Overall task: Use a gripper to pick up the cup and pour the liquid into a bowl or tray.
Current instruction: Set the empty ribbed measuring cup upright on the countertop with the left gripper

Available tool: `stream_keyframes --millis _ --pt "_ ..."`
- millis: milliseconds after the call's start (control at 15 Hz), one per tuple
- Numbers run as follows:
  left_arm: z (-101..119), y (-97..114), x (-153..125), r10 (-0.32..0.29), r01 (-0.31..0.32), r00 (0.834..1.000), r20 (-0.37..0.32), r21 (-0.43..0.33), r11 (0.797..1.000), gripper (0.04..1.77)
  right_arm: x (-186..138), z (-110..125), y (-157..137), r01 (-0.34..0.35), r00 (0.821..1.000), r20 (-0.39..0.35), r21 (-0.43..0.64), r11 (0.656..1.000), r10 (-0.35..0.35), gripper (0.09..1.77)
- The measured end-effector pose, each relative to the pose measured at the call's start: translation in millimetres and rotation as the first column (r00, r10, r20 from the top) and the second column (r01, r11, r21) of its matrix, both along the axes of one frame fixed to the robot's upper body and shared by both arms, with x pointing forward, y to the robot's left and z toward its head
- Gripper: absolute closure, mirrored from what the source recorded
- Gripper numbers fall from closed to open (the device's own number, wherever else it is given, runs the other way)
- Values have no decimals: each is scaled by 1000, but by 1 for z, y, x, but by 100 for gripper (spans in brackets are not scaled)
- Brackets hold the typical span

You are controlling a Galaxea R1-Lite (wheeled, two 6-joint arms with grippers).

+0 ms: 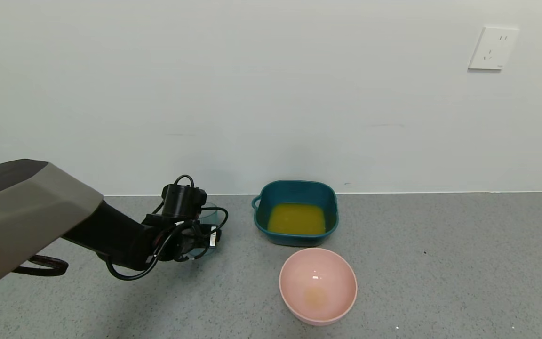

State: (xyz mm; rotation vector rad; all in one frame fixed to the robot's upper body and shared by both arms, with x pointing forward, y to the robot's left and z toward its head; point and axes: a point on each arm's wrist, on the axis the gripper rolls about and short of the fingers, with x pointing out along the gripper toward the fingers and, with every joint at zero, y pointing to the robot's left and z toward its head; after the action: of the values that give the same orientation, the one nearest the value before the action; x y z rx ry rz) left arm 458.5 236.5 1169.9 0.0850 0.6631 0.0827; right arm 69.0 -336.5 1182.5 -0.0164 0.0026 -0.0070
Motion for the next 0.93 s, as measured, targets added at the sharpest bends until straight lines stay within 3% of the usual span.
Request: stream_keyframes --millis 933 --pt "9 3 -10 -5 5 1000 -2 7 1000 14 0 0 0 0 1000 -1 0 1000 0 15"
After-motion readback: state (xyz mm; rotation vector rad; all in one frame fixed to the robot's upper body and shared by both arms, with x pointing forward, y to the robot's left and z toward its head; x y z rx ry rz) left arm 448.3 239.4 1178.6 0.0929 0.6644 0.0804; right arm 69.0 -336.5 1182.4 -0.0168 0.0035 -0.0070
